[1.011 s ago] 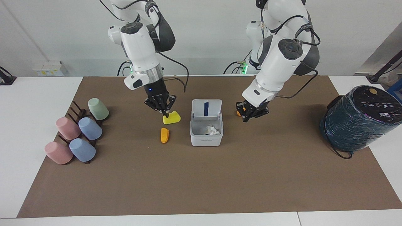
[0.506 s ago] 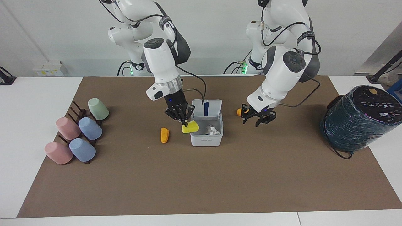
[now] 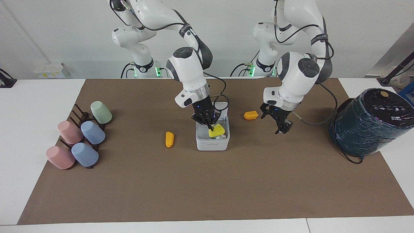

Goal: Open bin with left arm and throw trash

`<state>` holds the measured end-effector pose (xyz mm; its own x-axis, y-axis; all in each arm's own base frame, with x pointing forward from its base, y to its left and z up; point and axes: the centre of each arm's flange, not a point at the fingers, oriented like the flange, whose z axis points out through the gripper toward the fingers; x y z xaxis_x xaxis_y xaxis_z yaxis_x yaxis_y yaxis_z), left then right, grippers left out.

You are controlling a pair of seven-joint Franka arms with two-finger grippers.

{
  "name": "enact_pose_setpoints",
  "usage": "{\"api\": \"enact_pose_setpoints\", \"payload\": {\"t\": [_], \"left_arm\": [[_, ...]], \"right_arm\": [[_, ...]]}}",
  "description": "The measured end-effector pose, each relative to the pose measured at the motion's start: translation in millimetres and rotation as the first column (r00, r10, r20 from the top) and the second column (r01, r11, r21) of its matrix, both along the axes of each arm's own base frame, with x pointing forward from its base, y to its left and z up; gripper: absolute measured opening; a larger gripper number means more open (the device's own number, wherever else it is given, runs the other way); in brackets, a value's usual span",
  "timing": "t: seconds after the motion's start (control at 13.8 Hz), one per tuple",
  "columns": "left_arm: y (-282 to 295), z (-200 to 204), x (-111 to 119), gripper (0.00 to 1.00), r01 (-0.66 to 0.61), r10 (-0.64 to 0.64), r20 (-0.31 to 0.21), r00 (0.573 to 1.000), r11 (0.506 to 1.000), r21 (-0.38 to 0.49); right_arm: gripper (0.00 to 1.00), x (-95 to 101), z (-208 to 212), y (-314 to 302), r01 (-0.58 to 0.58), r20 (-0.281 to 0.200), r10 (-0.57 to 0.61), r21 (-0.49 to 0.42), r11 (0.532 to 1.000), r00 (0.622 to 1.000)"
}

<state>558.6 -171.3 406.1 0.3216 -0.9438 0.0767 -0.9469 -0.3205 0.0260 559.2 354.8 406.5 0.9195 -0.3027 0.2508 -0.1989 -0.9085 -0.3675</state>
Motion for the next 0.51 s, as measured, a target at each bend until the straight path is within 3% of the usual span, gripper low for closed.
{"api": "enact_pose_setpoints", "payload": {"t": [0.29,0.36,0.51], "left_arm": [[-29,-23,-39,1.00,0.194,-0.193,-0.033,0.981,0.980,0.049],[-41,-32,-52,1.00,0.229,-0.227,-0.041,0.973,0.972,0.055],[-52,-49,-74,1.00,0.267,-0.263,-0.068,0.963,0.962,0.063]], "right_arm": [[0.02,-9.9,-24,-2,-0.002,-0.017,0.002,-0.013,1.000,1.000],[0.07,-11.2,-26,-3,-0.002,-0.022,0.002,-0.016,1.000,1.000],[0.27,-12.6,-28,-4,-0.001,-0.026,0.001,-0.019,1.000,1.000]]}}
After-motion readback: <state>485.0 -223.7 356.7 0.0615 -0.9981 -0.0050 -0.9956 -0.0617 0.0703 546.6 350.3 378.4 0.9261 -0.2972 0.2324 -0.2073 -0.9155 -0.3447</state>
